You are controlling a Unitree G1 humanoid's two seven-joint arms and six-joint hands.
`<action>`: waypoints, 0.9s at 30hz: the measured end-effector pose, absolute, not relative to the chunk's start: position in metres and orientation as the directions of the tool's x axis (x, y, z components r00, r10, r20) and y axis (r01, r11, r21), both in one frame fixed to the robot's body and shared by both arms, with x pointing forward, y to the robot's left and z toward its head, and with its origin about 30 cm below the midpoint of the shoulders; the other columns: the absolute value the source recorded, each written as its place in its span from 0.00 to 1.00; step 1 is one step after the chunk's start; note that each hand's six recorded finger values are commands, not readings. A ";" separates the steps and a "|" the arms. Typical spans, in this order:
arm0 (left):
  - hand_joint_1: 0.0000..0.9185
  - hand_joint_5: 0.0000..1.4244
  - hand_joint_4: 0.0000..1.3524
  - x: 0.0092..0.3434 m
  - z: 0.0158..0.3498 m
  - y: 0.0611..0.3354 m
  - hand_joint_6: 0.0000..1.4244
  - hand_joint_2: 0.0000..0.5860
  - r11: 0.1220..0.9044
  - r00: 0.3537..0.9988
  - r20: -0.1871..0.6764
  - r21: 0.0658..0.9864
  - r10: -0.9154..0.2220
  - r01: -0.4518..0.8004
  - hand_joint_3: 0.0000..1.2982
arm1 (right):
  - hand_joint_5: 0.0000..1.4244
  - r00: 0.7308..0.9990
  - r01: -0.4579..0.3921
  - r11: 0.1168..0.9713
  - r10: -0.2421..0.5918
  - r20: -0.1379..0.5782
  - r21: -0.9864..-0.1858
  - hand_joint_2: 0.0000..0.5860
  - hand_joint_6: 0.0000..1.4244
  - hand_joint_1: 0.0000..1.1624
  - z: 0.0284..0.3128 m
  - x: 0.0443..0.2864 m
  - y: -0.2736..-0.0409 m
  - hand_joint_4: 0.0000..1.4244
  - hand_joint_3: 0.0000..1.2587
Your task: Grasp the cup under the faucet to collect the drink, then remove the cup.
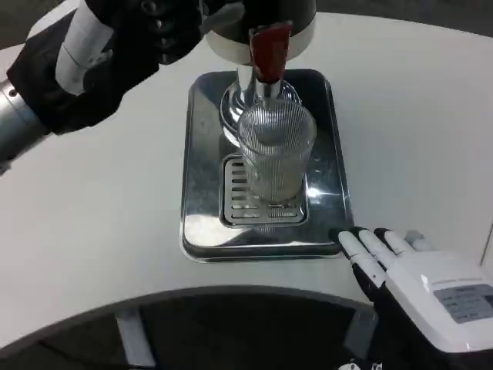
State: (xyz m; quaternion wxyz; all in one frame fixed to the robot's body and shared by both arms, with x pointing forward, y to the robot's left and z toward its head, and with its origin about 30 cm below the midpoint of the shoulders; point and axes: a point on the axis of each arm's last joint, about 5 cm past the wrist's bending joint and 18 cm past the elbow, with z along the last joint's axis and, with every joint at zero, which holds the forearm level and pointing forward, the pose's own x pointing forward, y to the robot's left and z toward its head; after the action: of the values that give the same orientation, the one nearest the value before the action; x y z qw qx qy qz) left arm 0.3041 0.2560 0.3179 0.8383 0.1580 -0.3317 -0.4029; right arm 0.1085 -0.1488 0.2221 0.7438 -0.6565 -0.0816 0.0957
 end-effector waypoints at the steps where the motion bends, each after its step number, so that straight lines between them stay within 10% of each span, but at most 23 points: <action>1: 0.00 0.02 0.00 0.306 0.318 0.256 0.00 0.08 0.623 0.454 0.427 0.525 -0.782 0.580 0.00 | 0.00 0.969 -0.035 0.119 0.248 -0.005 -0.992 0.60 0.00 0.56 0.222 0.108 -0.149 0.00 0.00; 27: 0.00 0.03 0.00 0.347 0.326 0.217 0.00 0.08 0.521 0.355 0.395 0.489 -0.847 0.699 0.00 | 0.00 0.974 -0.042 0.127 0.225 -0.013 -0.991 0.60 0.00 0.56 0.221 0.104 -0.145 0.00 0.00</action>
State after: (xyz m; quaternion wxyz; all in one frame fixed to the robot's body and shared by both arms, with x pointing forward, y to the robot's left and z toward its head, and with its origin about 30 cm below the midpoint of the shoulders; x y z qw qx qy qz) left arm 0.3474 0.2174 0.3258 0.8145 0.1189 -0.3116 -0.4747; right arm 0.1037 -0.1451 0.2208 0.7474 -0.6546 -0.0698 0.0896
